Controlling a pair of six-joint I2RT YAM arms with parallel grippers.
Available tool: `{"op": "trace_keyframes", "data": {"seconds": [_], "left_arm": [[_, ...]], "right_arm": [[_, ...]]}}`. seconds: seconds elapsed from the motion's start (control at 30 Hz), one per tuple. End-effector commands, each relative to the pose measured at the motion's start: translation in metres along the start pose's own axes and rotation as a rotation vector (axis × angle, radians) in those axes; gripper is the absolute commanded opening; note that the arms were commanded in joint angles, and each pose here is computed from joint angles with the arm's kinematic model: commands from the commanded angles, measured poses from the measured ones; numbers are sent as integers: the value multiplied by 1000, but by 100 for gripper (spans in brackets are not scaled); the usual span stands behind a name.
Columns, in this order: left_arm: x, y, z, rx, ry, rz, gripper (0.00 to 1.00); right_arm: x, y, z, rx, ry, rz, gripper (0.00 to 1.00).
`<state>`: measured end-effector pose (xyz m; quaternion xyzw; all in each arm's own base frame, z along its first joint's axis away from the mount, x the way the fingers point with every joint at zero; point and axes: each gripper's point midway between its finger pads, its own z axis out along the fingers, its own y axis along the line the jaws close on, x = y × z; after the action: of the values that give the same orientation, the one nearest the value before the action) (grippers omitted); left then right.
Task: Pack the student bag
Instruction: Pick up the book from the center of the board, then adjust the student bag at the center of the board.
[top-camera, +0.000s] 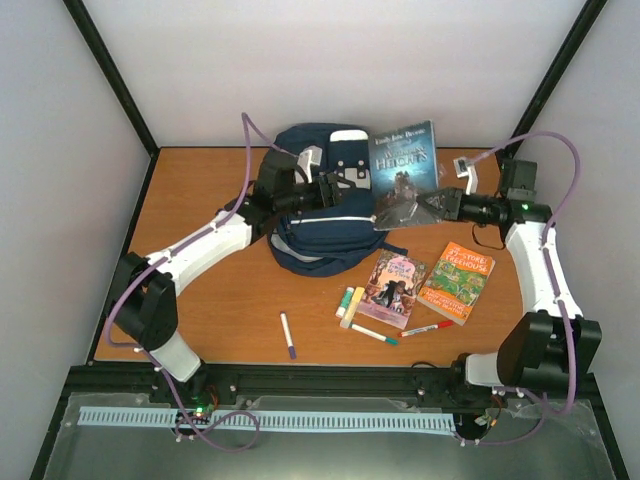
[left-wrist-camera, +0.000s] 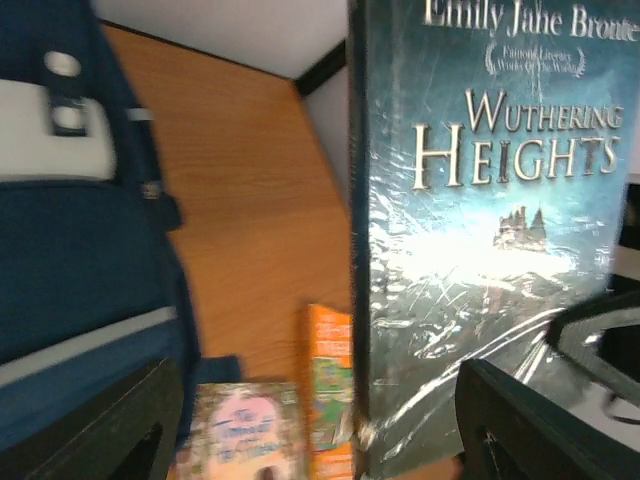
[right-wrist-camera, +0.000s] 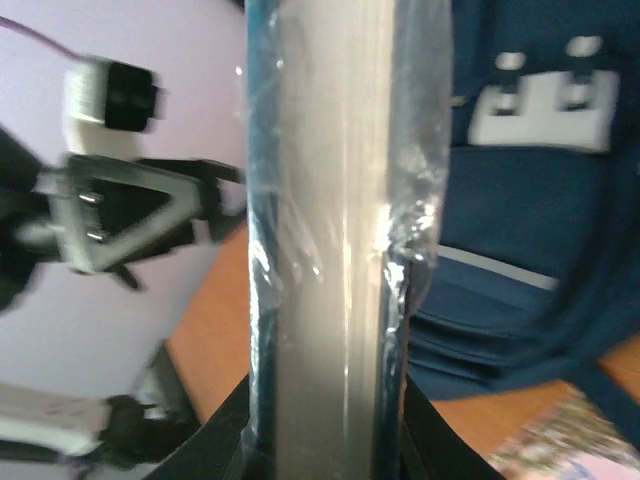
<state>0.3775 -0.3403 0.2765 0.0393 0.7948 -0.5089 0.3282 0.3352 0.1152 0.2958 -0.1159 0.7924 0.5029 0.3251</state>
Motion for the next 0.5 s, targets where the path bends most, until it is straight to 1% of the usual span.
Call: {"op": "trace_keyframes", "data": {"seconds": [0.0,0.03,0.1,0.17,0.23,0.3,0.37,0.4,0.47], "left_arm": [[0,59,-17,-375,66,181,77],[-1,70,-22,-441,73,216,77],[3,83,-28,-507,113,294,76],[15,94,-33,-553,189,365,73],[27,103,-33,-586,260,437,70],[40,111,-32,-619,334,528,67],[47,128,-31,-690,391,567,66],[47,139,-33,-745,409,575,64],[34,165,-41,-920,407,558,64]], "right_arm": [[7,-31,-19,200,-56,-225,3],[12,-36,-20,228,-60,-238,3],[23,-42,-22,257,-62,-294,3],[29,-39,-25,256,-61,-364,3],[28,-40,-30,298,-69,-403,3],[28,-47,-32,328,-69,-398,3],[35,-53,-29,315,-57,-368,3],[38,-55,-27,300,-51,-351,3],[40,-56,-29,284,-53,-327,3]]}}
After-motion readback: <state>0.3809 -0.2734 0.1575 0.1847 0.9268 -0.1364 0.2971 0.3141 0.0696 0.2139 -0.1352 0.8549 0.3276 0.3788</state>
